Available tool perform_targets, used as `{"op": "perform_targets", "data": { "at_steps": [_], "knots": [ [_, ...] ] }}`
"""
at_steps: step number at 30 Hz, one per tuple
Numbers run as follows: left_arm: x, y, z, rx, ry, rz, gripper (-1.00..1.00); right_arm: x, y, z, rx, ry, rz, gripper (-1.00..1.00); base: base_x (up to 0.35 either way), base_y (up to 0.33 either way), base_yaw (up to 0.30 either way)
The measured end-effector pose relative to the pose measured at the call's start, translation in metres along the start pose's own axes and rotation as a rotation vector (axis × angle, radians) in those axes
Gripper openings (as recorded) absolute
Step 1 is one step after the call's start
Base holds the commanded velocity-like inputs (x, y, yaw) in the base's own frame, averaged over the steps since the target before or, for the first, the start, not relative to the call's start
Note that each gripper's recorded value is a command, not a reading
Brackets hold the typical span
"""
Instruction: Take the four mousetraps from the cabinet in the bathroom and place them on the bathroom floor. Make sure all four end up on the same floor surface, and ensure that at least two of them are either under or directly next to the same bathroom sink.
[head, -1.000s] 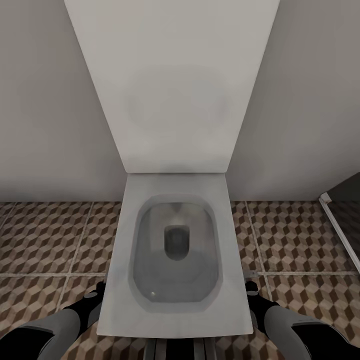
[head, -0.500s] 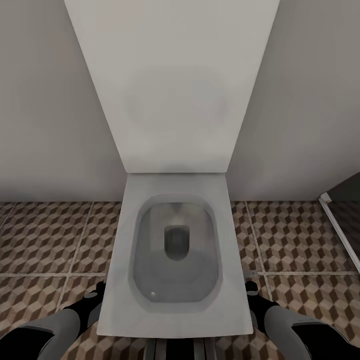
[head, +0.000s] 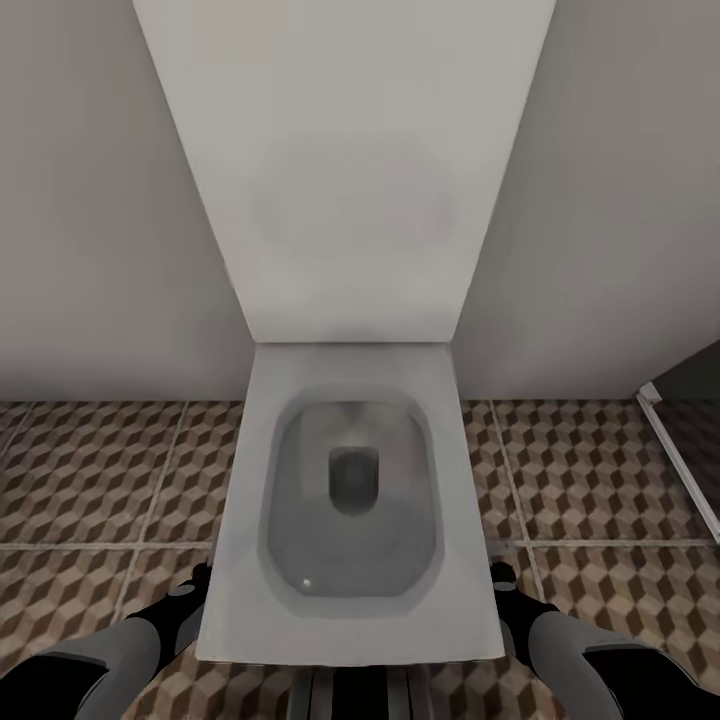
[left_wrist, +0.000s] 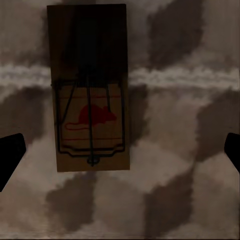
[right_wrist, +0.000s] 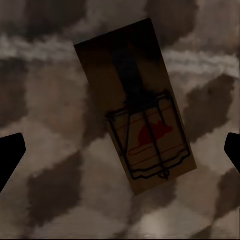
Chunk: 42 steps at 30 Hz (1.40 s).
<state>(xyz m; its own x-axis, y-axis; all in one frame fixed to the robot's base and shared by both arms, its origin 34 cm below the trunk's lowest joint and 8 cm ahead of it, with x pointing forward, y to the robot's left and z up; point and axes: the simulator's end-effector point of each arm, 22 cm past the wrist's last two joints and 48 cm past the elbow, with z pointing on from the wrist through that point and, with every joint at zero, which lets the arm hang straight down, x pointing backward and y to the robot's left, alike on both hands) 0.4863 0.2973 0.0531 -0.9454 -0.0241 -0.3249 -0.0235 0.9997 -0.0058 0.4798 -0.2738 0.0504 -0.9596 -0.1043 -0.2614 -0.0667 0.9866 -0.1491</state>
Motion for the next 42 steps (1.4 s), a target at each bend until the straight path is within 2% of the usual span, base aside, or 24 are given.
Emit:
{"op": "perform_targets", "data": {
  "at_steps": [42],
  "knots": [
    [0.0010, 0.0000, 0.0002, 0.000, 0.004, 0.000, 1.00, 0.0002, -0.0002, 0.0002, 0.000, 0.000, 0.000, 1.00, -0.331, 0.000, 0.000]
  ]
}}
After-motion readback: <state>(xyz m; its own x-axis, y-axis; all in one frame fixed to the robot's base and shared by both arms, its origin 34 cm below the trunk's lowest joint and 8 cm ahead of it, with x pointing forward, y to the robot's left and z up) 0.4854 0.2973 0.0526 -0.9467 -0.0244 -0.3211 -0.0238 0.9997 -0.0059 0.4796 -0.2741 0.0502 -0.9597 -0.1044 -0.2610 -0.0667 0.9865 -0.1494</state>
